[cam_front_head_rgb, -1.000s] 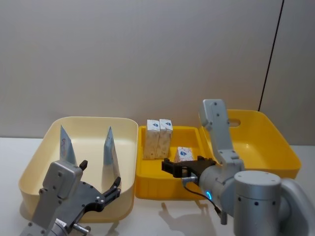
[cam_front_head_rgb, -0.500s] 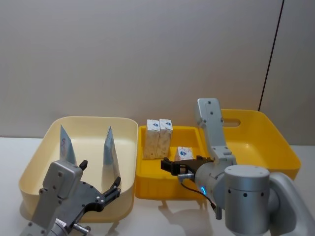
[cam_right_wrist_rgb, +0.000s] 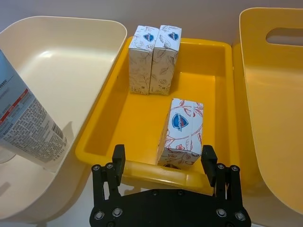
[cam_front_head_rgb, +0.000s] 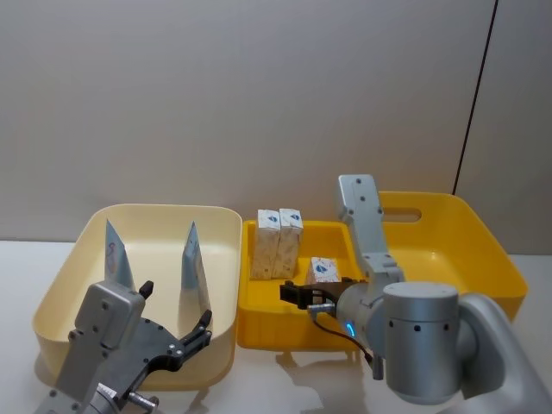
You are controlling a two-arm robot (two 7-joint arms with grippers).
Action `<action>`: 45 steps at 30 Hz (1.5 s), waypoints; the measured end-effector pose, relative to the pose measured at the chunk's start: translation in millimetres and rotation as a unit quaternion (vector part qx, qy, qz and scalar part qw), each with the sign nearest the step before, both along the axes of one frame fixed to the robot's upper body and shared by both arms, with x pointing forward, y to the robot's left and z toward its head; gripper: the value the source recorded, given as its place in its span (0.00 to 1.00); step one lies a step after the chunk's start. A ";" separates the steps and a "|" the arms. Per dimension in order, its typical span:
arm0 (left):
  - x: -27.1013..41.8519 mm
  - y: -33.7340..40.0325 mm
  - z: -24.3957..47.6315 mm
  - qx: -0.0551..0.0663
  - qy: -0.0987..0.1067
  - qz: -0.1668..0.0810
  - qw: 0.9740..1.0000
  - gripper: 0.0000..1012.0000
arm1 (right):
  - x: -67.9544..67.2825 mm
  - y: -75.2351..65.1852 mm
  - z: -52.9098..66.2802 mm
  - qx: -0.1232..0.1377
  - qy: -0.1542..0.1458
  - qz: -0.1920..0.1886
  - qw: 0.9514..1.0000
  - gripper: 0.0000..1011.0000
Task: Bimanual collaborative sorting of washing and personal care products
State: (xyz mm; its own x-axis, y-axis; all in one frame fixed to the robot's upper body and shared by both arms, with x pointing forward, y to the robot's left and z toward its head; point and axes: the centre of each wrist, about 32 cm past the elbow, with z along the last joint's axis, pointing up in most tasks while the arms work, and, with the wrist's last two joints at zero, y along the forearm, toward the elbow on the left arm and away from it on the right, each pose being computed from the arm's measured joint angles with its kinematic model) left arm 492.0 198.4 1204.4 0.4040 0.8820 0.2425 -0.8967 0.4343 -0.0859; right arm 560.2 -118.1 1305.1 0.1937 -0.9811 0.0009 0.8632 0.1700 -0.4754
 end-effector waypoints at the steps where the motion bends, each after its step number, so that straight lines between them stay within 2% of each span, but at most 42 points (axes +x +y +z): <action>1: 0.0 0.0 0.0 0.000 0.000 0.000 1.000 0.99 | 0.8 0.4 -0.1 0.000 0.001 0.000 1.000 0.99; 19: 0.0 0.0 0.0 0.000 0.000 0.000 1.000 0.99 | 19.0 7.5 -6.0 -0.004 0.014 -0.015 1.000 0.99; 36: 0.0 0.0 0.0 0.000 0.000 0.000 1.000 0.99 | 29.1 8.9 -15.5 -0.011 0.007 -0.030 0.999 0.99; 45: 0.0 0.0 0.0 0.000 0.000 0.000 1.000 0.99 | 31.5 9.2 -18.0 -0.012 0.005 -0.033 0.999 0.79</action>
State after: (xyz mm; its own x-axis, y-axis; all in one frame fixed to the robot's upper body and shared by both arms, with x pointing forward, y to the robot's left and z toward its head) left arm 492.0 198.4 1204.4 0.4040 0.8820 0.2425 -0.8967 0.4343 -0.0858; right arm 591.7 -108.9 1287.2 0.1278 -0.9915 0.0224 0.8673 0.1008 -0.4875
